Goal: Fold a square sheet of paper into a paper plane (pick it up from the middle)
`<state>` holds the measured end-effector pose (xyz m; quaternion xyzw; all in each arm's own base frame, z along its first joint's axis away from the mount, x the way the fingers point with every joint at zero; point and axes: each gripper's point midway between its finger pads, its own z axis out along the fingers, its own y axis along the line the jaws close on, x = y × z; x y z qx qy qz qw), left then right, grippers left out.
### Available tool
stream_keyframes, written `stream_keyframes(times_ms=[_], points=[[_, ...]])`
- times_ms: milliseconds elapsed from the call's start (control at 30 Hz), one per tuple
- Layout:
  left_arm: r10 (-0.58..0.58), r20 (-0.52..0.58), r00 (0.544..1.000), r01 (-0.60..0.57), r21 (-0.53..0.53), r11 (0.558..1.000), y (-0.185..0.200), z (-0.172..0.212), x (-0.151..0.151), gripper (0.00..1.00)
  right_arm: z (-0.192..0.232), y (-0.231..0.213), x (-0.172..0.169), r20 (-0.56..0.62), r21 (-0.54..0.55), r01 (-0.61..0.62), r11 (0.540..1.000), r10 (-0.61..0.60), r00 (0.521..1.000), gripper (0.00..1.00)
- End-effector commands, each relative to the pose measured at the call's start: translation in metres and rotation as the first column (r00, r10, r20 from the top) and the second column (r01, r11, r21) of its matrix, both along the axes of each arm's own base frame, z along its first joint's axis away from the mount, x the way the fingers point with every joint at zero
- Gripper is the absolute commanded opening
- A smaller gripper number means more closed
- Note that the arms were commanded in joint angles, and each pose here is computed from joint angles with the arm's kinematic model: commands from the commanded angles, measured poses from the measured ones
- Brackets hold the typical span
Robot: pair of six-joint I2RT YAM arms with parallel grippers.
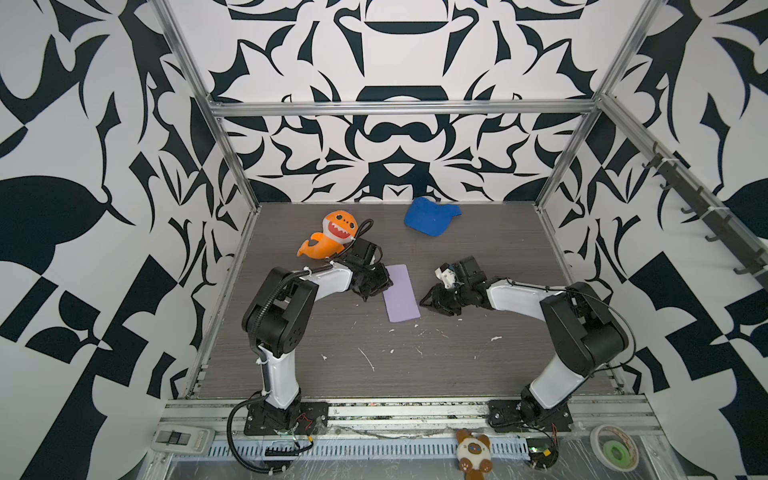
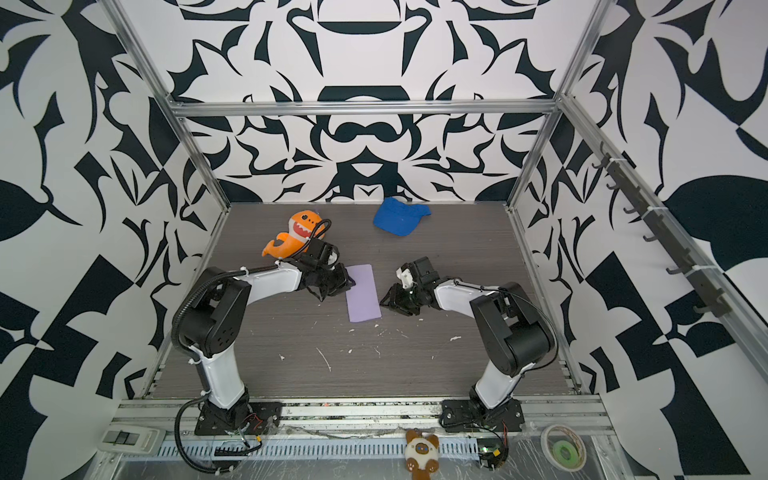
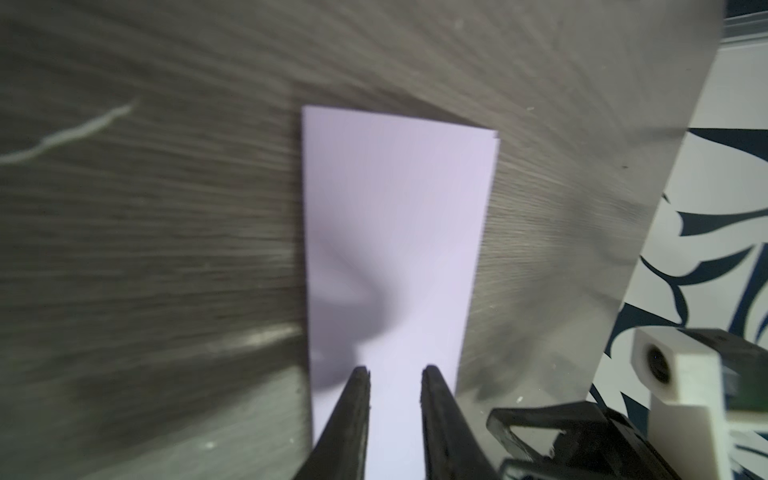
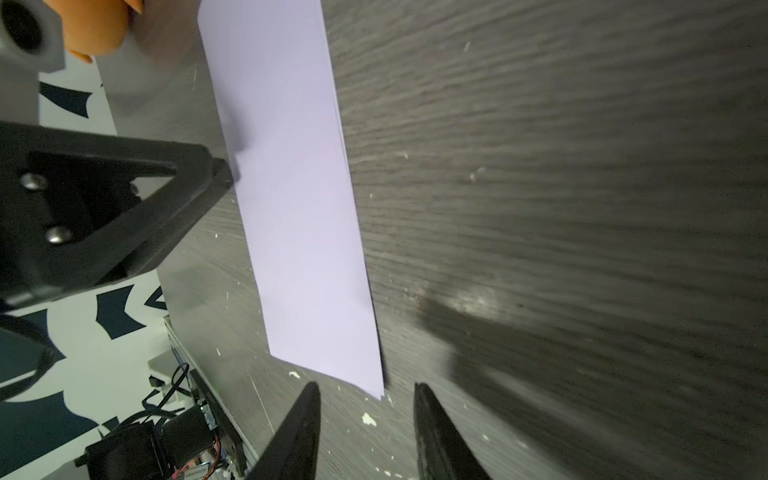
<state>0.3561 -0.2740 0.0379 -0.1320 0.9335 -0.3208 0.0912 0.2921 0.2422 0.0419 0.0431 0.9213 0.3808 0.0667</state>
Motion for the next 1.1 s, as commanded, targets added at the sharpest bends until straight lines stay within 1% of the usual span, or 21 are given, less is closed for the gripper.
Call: stream_keyframes(times_ms=[0,133,300,633,833,967,1067], points=[[0.013,-0.059,0.998,-0.011,0.042,0.999,0.007,-0.021,-0.01,0.25,0.009,0.011,0.0,-0.001,0.059,-0.032,0.998,0.032,0.999,0.39],[0.027,-0.088,0.996,-0.02,0.08,0.997,0.013,-0.032,-0.014,0.24,0.004,0.016,-0.004,-0.027,0.07,-0.05,0.996,0.052,0.998,0.37],[0.031,-0.111,0.993,-0.02,0.101,0.995,0.017,-0.041,-0.019,0.23,0.001,0.022,-0.007,-0.044,0.076,-0.067,0.995,0.071,0.997,0.35],[0.032,-0.126,0.992,-0.018,0.111,0.994,0.018,-0.047,-0.021,0.23,-0.001,0.029,-0.011,-0.064,0.096,-0.089,0.991,0.096,0.993,0.34],[0.035,-0.132,0.991,-0.019,0.118,0.993,0.019,-0.049,-0.021,0.23,0.011,0.036,-0.006,-0.036,0.161,-0.077,0.984,0.084,0.996,0.34],[0.035,-0.135,0.99,-0.019,0.12,0.993,0.02,-0.05,-0.022,0.23,0.014,0.034,-0.003,-0.014,0.149,-0.065,0.987,0.068,0.998,0.32],[0.034,-0.139,0.99,-0.018,0.119,0.993,0.019,-0.051,-0.023,0.23,0.012,0.035,-0.003,-0.025,0.151,-0.062,0.987,0.066,0.997,0.31]])
